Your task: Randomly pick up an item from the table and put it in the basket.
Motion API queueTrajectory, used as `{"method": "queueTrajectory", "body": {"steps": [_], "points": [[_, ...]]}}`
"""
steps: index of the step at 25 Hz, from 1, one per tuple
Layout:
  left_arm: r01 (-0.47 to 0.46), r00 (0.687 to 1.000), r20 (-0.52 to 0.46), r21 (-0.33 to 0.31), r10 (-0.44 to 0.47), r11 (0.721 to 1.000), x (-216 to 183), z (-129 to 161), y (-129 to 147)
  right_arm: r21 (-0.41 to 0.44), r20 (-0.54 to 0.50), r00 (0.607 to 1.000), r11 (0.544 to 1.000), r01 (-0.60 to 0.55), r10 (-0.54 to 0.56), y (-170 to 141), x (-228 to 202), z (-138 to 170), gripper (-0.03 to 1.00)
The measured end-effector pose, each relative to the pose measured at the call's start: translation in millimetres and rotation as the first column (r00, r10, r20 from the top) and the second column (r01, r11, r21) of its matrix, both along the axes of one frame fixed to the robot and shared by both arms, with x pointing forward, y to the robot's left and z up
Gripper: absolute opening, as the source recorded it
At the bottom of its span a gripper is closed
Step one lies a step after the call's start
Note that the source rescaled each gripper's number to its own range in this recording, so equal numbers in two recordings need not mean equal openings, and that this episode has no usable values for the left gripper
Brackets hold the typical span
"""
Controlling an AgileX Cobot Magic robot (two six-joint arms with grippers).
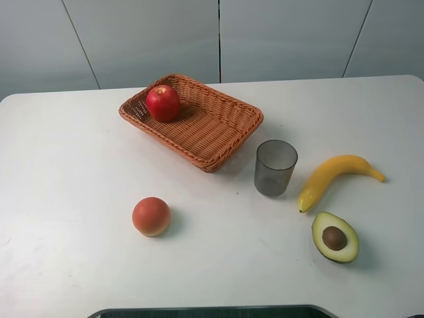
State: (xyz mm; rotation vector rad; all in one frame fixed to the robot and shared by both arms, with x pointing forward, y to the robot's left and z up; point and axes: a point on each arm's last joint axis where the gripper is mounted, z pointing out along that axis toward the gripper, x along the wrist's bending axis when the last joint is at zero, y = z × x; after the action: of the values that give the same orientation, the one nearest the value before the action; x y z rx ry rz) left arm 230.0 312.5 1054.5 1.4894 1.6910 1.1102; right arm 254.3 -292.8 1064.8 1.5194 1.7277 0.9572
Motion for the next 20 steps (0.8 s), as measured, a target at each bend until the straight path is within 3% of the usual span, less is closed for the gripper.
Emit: {"method": "queueTrajectory", "body": {"steps": [10, 20], "points": [[0.000, 1.000, 0.000, 0.000, 0.000, 1.000, 0.0, 0.0, 0.0, -0.035, 0.073, 0.991, 0.993, -0.111, 0.113, 5.5, -24.5, -10.8, 1.00], [0.000, 1.000, 0.000, 0.000, 0.000, 1.000, 0.0, 0.0, 0.0, -0.042, 0.075, 0.990, 0.992, -0.118, 0.121, 5.7, -25.2, -10.9, 1.00]]}}
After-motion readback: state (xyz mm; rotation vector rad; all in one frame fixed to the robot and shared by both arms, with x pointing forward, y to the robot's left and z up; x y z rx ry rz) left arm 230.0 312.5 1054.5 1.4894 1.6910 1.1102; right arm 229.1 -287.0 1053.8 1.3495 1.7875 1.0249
